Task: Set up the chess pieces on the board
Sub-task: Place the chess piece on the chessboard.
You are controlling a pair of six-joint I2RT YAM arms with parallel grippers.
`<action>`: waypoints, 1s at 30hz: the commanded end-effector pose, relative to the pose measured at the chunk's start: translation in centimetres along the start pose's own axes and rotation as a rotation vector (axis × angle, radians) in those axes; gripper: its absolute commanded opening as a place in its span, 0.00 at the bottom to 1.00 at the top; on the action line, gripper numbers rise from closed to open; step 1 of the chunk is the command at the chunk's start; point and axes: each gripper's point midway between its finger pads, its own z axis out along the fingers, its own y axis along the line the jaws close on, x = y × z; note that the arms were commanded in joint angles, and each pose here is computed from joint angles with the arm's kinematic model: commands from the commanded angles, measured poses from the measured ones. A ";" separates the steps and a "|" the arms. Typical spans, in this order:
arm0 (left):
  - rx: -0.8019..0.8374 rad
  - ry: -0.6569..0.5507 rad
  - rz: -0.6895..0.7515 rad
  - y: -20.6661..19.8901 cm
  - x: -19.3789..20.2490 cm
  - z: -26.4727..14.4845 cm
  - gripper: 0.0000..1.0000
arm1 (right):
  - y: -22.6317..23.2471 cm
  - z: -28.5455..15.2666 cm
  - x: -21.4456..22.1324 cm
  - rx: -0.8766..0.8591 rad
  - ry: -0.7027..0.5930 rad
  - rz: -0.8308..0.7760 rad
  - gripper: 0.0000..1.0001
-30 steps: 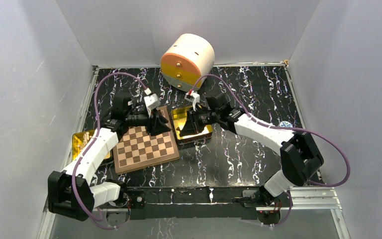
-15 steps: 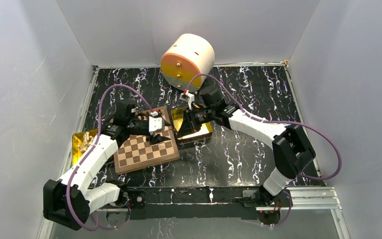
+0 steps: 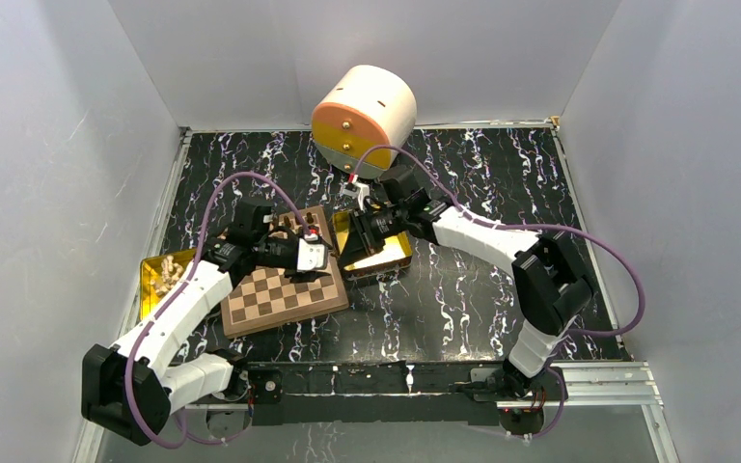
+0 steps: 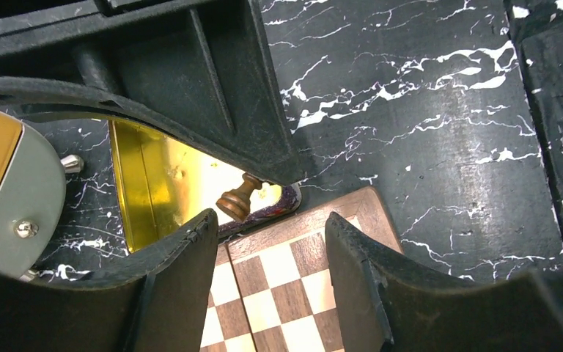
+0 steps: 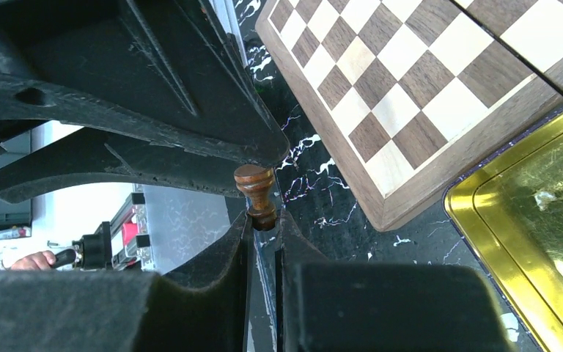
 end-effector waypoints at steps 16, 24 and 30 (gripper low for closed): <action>-0.015 0.020 0.064 1.4 -0.9 -0.2 0.43 | 1.2 1.1 -1.7 -0.057 0.022 -0.018 0.12; 0.005 0.057 -0.001 1.0 0.1 0.1 0.18 | 1.1 0.8 -2.0 -0.037 0.007 -0.034 0.16; -0.015 0.066 -0.082 1.0 -0.1 -0.2 0.08 | 0.5 -0.4 -3.3 0.064 -0.090 -0.072 0.17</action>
